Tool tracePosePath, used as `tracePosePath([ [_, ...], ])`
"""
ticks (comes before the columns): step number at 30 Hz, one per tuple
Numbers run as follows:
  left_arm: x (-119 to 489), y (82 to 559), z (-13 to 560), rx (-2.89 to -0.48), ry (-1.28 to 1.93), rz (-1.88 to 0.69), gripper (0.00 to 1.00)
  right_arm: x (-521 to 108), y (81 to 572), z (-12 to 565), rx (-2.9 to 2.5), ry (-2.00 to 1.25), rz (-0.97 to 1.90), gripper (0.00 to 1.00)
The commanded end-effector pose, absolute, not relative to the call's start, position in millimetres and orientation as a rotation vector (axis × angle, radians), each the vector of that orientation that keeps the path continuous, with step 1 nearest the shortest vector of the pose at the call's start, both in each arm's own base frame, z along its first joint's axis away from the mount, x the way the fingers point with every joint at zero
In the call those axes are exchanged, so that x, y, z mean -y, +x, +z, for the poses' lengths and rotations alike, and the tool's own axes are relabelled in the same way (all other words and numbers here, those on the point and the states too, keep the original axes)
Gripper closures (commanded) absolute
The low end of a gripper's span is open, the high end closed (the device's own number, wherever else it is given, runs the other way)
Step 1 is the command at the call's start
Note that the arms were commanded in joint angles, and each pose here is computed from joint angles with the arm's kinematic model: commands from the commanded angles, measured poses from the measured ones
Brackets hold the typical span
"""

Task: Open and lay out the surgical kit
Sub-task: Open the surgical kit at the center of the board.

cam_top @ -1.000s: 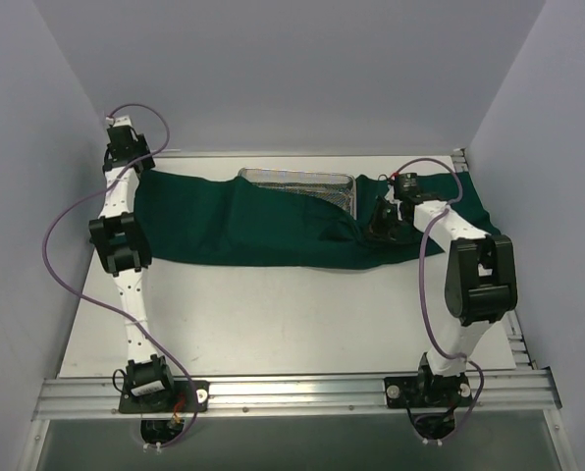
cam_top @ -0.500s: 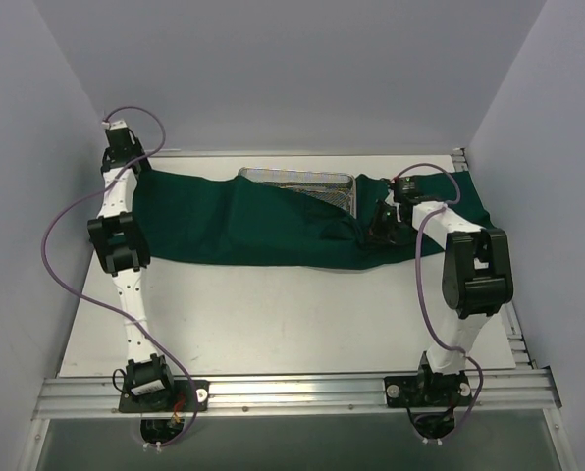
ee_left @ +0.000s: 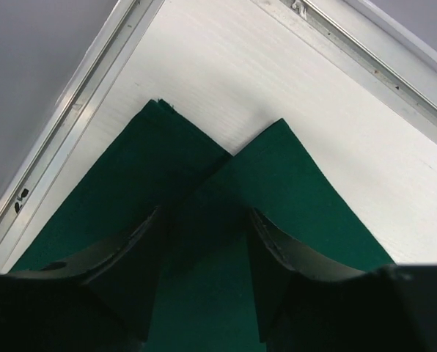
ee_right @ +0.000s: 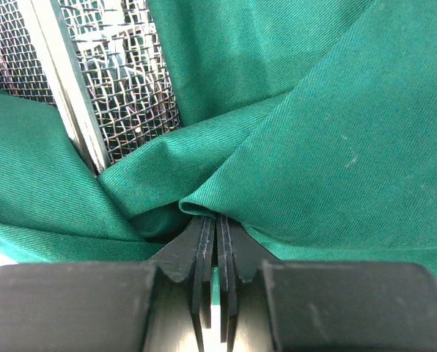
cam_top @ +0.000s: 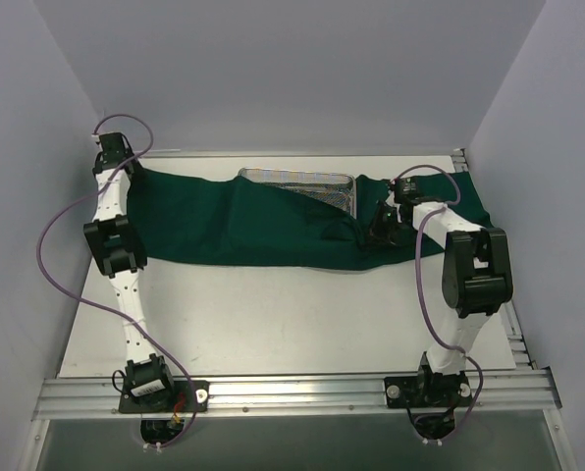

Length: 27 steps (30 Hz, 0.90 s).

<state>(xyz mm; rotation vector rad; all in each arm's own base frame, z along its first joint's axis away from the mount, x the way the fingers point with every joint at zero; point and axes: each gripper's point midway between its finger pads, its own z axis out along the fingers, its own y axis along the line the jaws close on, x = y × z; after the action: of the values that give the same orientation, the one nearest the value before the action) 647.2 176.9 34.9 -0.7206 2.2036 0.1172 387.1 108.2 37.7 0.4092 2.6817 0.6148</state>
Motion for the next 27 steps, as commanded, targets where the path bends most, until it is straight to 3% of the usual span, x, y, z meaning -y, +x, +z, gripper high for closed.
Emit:
tracePosePath([
  [1, -176, 641, 31, -2.230, -0.775, 0.059, 0.44, -107, 382, 38, -2.697, 0.411, 0.620, 1.00],
  [6, -177, 640, 35, -2.207, -0.786, 0.042, 0.63, -109, 383, 37, -2.692, 0.430, 0.635, 1.00],
  [16, -176, 641, 56, -2.150, -0.821, 0.021, 0.80, -111, 384, 38, -2.687, 0.434, 0.640, 1.00],
  [20, -180, 640, 67, -2.129, -0.839, 0.040, 0.95, -112, 384, 40, -2.687, 0.431, 0.643, 1.00],
  [27, -180, 638, 99, -2.081, -0.853, 0.042, 0.98, -115, 387, 44, -2.680, 0.423, 0.655, 1.00],
])
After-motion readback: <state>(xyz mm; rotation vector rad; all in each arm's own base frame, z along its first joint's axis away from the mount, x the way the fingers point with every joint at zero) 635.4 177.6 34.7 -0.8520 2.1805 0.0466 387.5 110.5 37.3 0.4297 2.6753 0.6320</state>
